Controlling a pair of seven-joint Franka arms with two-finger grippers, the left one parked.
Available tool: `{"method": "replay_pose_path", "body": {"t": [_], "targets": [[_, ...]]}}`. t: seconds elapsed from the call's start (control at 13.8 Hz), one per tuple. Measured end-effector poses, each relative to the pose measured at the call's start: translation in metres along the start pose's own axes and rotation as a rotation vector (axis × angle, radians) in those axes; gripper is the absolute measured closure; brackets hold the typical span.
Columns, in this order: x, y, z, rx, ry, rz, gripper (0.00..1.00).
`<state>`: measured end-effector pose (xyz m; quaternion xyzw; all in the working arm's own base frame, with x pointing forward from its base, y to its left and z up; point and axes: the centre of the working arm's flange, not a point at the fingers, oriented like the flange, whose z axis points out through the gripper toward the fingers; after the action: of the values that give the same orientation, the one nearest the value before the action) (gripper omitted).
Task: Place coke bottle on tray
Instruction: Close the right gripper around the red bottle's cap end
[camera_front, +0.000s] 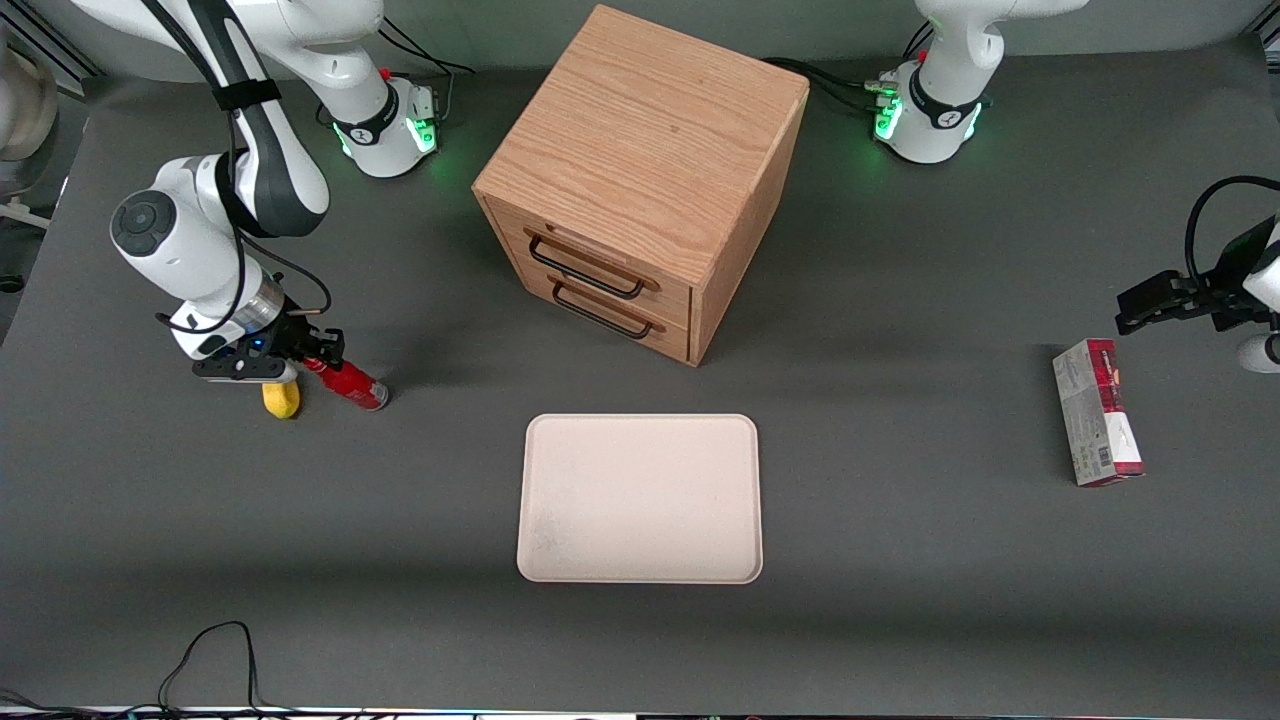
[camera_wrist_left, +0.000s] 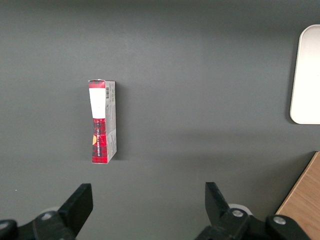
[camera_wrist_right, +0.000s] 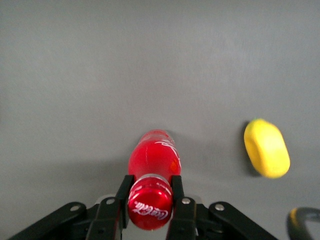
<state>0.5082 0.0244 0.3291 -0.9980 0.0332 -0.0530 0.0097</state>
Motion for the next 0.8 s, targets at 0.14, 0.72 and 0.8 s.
{"method": "replay_pose_path", "body": {"t": [0.14, 0.72, 0.8], "targets": [[0.02, -0.01, -0.027, 0.003, -0.002, -0.008, 0.66], [0.093, -0.054, -0.204, 0.002, -0.122, -0.03, 0.66], [0.099, -0.061, -0.222, 0.004, -0.132, -0.024, 0.66]]}}
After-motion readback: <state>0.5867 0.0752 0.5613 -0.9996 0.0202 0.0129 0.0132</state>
